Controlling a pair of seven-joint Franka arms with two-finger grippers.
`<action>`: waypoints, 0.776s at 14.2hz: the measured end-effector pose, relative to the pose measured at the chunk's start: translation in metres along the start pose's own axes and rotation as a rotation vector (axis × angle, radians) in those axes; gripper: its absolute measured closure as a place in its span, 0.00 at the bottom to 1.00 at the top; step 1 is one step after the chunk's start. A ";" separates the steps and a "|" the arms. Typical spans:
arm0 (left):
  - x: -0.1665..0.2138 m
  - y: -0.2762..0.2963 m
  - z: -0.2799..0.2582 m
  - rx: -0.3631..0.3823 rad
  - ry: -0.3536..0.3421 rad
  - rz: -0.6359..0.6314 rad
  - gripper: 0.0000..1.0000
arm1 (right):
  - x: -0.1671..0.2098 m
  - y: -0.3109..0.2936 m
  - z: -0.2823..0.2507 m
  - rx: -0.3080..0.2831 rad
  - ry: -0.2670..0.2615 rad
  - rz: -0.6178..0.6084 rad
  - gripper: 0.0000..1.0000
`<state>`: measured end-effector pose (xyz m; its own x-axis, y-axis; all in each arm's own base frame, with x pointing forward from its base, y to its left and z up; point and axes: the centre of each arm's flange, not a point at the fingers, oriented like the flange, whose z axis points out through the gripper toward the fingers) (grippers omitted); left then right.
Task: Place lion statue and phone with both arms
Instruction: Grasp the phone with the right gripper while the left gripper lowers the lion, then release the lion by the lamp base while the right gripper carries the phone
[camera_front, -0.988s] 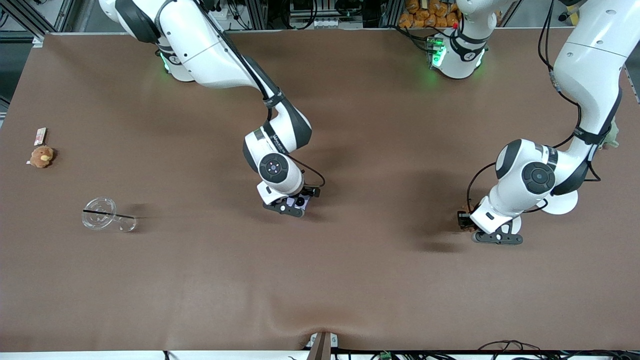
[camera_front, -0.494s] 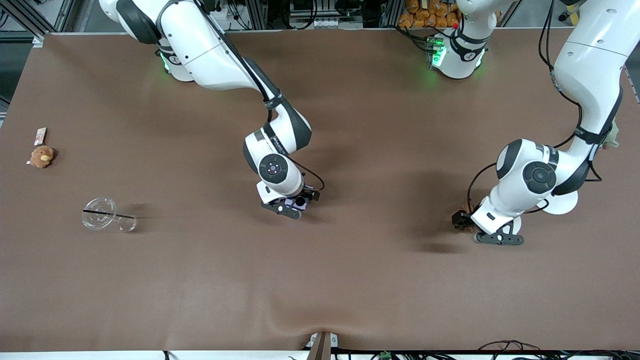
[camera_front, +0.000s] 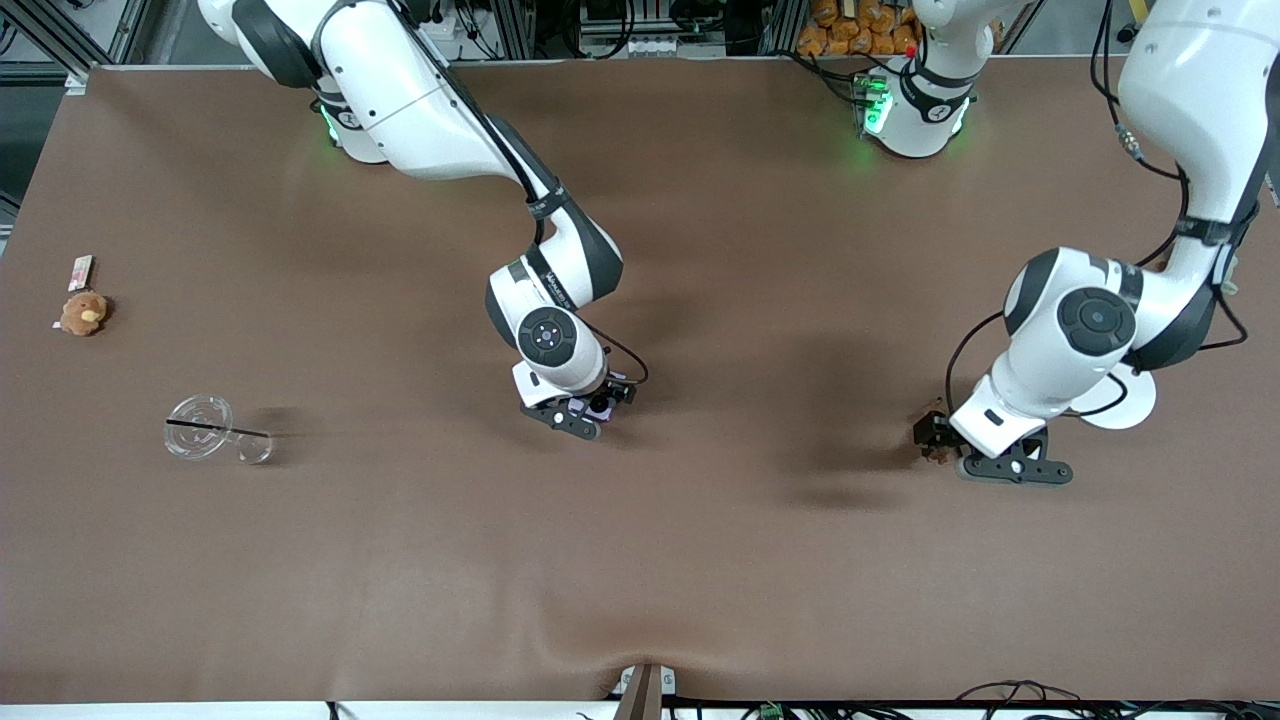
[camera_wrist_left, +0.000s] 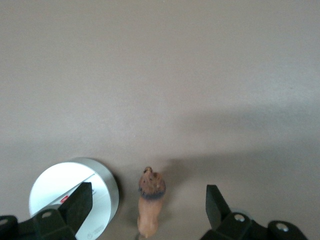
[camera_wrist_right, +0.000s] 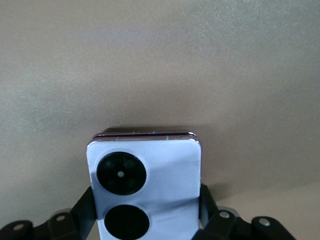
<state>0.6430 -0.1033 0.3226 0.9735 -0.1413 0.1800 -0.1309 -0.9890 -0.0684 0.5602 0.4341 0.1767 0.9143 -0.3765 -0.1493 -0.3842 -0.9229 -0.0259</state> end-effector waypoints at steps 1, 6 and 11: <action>0.001 0.004 -0.012 0.014 -0.007 0.008 0.00 | 0.001 0.000 -0.004 -0.013 0.003 -0.006 0.16; 0.014 0.030 -0.071 0.052 -0.022 0.037 0.00 | 0.059 0.046 -0.083 -0.094 0.012 -0.132 0.16; 0.034 0.033 -0.129 0.010 -0.053 -0.031 0.00 | 0.203 0.211 -0.164 -0.050 -0.002 -0.316 0.16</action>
<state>0.6476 -0.1459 0.4529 0.9856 -0.1082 0.1300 -0.0991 -0.9923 -0.0739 0.6854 0.1497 0.3027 0.9871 -0.0706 -0.1440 -0.0745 -0.9970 -0.0222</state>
